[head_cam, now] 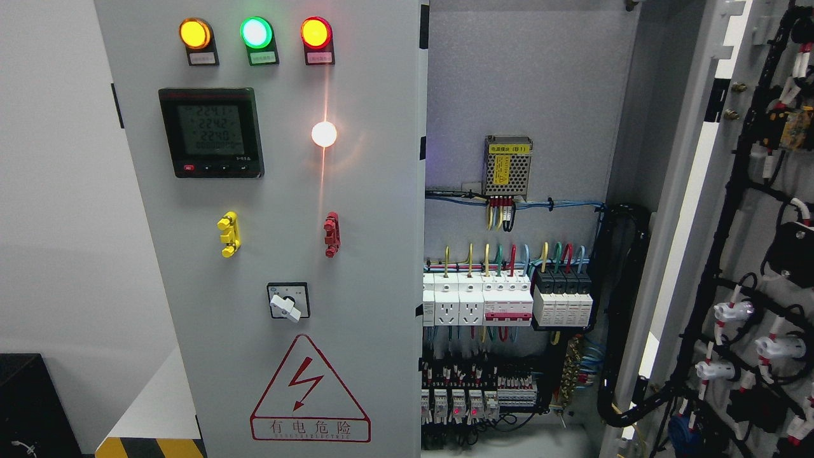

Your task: Open door with both hands

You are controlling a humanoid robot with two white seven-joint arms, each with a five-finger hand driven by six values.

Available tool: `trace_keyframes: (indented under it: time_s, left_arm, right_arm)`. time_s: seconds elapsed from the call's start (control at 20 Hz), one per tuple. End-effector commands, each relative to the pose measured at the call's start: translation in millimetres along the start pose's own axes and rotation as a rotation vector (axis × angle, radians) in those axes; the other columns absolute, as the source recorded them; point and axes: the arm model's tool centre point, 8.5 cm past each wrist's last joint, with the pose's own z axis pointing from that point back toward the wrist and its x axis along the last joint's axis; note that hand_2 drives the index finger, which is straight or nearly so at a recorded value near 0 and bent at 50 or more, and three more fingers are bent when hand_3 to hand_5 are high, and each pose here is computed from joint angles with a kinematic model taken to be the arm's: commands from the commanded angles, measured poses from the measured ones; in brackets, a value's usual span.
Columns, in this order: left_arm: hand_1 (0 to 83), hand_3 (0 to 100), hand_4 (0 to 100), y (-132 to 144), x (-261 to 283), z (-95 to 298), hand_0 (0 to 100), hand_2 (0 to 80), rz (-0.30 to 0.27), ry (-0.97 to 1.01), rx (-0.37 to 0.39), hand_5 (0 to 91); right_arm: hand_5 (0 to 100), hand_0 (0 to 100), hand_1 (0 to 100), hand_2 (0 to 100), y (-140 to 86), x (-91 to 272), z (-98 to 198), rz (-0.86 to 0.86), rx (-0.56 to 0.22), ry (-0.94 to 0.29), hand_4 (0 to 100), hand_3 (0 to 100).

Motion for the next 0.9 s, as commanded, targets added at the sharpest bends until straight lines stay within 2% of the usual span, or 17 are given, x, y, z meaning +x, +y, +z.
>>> trace_keyframes:
  time_s: [0.0,0.3,0.65,0.85]
  left_arm:
    - [0.0,0,0,9,-7,3,0,0.0,0.056,0.008,0.019,0.0]
    - [0.0,0,0,5,-4,2,0,0.0,0.057,0.006,0.012,0.0]
    - [0.0,0,0,-1,-4,1,0,0.0,0.041,0.014,0.007,0.0]
    - [0.0,0,0,3,-4,1,0,0.0,0.042,0.009,0.046,0.0]
  right_arm:
    - [0,0,0,0,-2,37,-42,-0.049,-0.035,-0.133,0,0]
    - [0,0,0,0,-7,45,-81,-0.045,-0.03,-0.088,0,0]
    - [0,0,0,0,-9,57,-113,-0.05,-0.033,-0.085,0,0]
    - [0,0,0,0,-8,63,-132,-0.058,-0.033,-0.109,0,0]
